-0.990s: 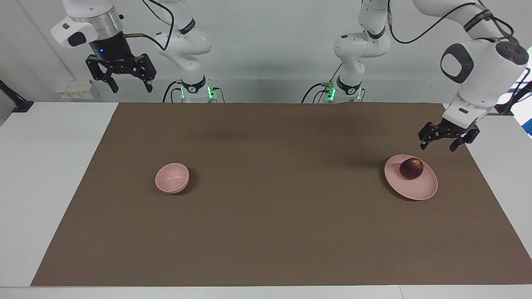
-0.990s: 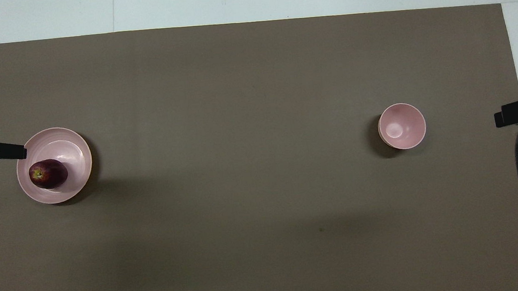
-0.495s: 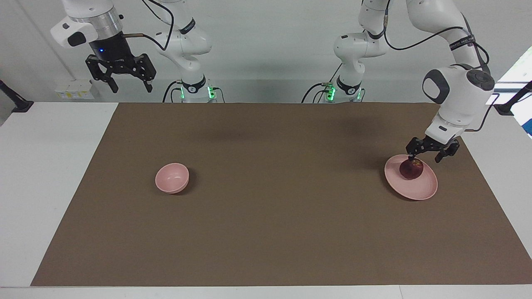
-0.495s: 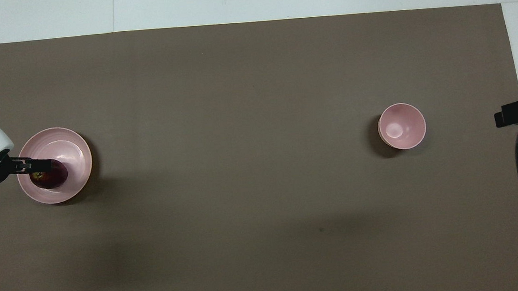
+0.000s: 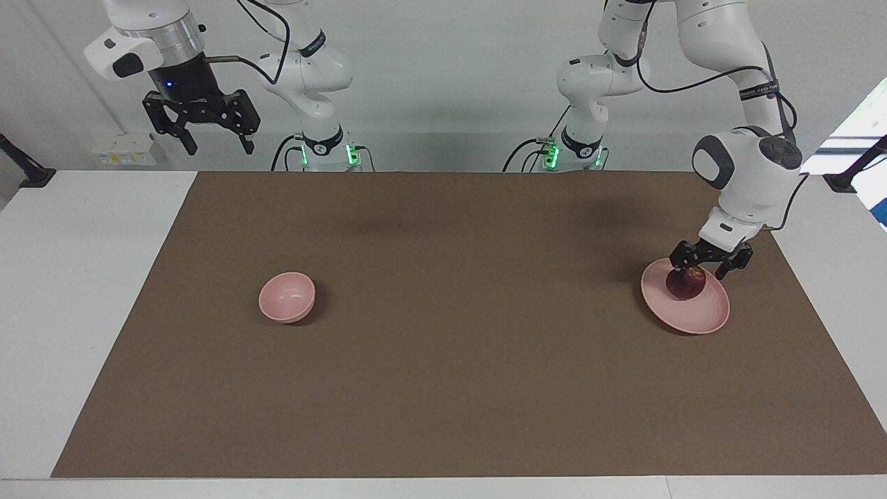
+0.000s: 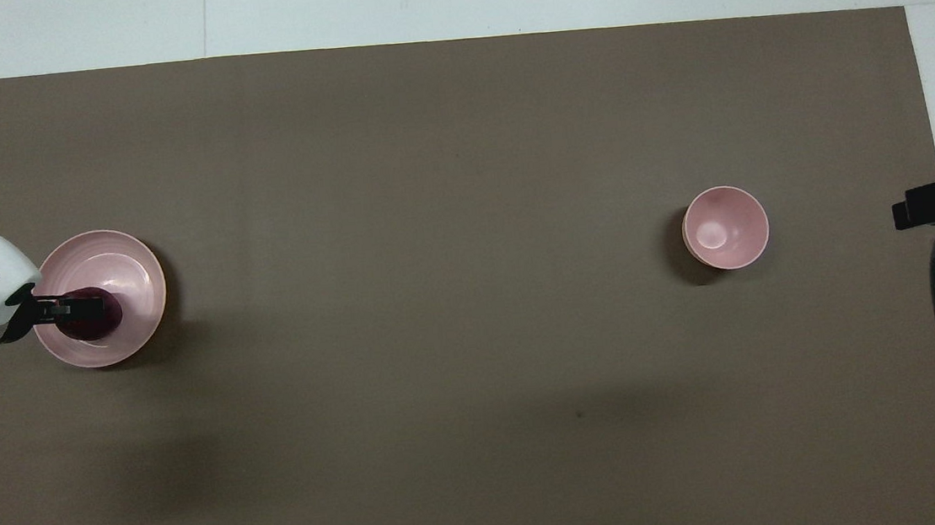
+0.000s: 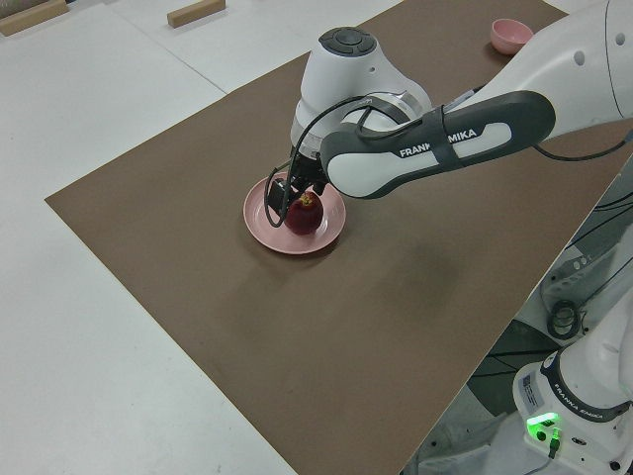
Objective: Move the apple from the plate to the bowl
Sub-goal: 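Reach the left gripper over the plate down to the red apple, then close the left gripper on the red apple and lift it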
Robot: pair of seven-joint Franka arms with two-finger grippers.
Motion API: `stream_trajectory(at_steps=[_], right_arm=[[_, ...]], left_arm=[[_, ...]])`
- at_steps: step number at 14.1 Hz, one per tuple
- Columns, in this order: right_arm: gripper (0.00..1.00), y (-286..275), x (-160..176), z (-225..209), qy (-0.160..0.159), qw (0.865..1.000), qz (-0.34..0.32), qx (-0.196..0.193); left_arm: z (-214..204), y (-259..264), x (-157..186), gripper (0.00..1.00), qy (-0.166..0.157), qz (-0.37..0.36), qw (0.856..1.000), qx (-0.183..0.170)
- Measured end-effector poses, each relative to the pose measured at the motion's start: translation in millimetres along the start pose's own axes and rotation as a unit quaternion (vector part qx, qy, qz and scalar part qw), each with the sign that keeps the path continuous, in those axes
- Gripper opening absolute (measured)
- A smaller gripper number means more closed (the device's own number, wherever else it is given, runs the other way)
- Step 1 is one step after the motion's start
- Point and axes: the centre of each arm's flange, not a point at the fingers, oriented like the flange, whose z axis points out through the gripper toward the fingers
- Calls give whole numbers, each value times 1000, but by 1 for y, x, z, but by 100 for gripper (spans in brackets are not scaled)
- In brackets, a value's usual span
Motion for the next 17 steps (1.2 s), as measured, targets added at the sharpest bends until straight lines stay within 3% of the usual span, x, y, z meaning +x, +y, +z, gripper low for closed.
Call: stream_trajectory(at_steps=[7, 11, 13, 17], right_arm=[[100, 0, 0, 0, 0, 1000, 0, 0], [100, 0, 0, 0, 0, 1000, 0, 0], [100, 0, 0, 0, 0, 1000, 0, 0], [100, 0, 0, 0, 0, 1000, 0, 0]], left_arm=[[4, 4, -2, 98, -3, -2, 1000, -6], [8, 6, -5, 86, -7, -2, 1000, -8], [6, 6, -5, 72, -6, -2, 1000, -8], [6, 6, -5, 70, -6, -2, 1000, -8]])
